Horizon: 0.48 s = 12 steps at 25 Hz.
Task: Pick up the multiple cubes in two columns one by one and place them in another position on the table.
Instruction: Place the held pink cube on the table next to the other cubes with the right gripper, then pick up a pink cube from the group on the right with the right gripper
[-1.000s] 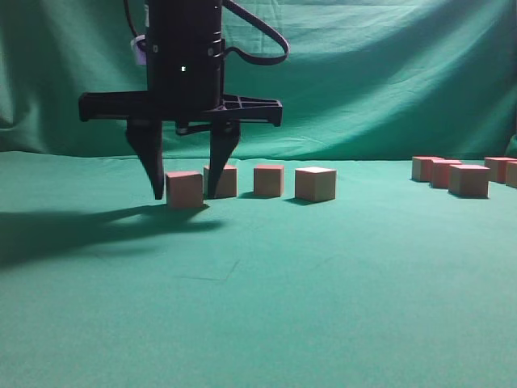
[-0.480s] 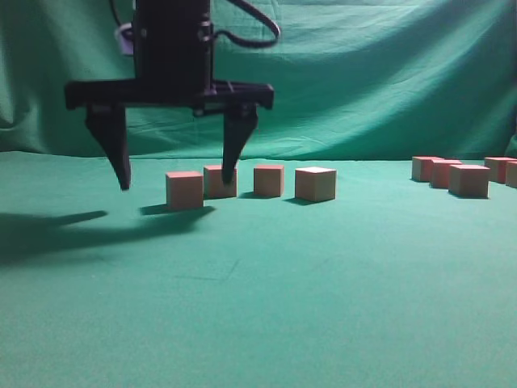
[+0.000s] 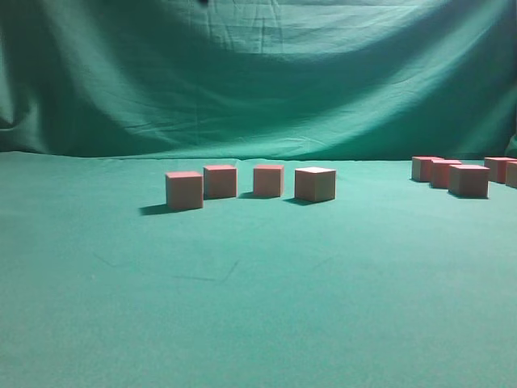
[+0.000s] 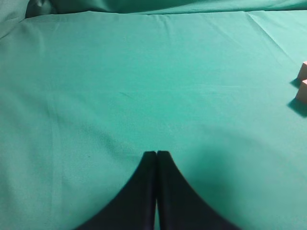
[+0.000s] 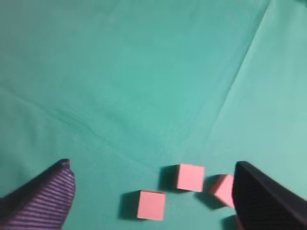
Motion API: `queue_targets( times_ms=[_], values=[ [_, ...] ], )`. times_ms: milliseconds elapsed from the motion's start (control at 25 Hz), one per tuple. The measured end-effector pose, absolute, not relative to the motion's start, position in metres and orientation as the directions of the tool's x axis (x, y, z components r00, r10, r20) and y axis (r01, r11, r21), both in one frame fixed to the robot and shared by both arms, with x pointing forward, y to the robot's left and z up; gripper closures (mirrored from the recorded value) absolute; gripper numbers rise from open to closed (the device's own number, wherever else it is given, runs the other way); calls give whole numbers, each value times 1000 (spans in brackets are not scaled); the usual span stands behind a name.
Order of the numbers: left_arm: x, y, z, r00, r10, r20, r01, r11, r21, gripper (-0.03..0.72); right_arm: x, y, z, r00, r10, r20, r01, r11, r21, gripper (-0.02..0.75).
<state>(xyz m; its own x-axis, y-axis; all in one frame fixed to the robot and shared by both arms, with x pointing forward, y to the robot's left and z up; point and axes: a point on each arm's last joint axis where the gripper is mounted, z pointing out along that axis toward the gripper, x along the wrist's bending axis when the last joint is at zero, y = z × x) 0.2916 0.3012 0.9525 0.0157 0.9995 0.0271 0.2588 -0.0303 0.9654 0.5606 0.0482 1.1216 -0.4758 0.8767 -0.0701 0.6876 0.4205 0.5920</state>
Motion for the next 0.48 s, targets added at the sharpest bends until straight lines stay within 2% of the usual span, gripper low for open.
queue_targets(
  times_ms=[120,160,280,400,480],
  values=[
    [292,301,953,16,1000,27,259,-30,965,688,545,27,1158,-502,858,-108,630,449,633,144],
    [292,301,953,16,1000,27,259,-30,965,688,541,19,1168,-500,857,-125,616,454,644,186],
    [292,301,953,16,1000,27,259,-30,965,688,525,-14,1196,-456,865,-210,570,465,677,194],
    [292,301,953,16,1000,27,259,-30,965,688,517,-54,1211,-394,889,-234,584,438,684,194],
    [292,301,953,16,1000,27,259,-30,965,688,518,-84,1207,-324,917,-233,633,393,666,194]
  ],
)
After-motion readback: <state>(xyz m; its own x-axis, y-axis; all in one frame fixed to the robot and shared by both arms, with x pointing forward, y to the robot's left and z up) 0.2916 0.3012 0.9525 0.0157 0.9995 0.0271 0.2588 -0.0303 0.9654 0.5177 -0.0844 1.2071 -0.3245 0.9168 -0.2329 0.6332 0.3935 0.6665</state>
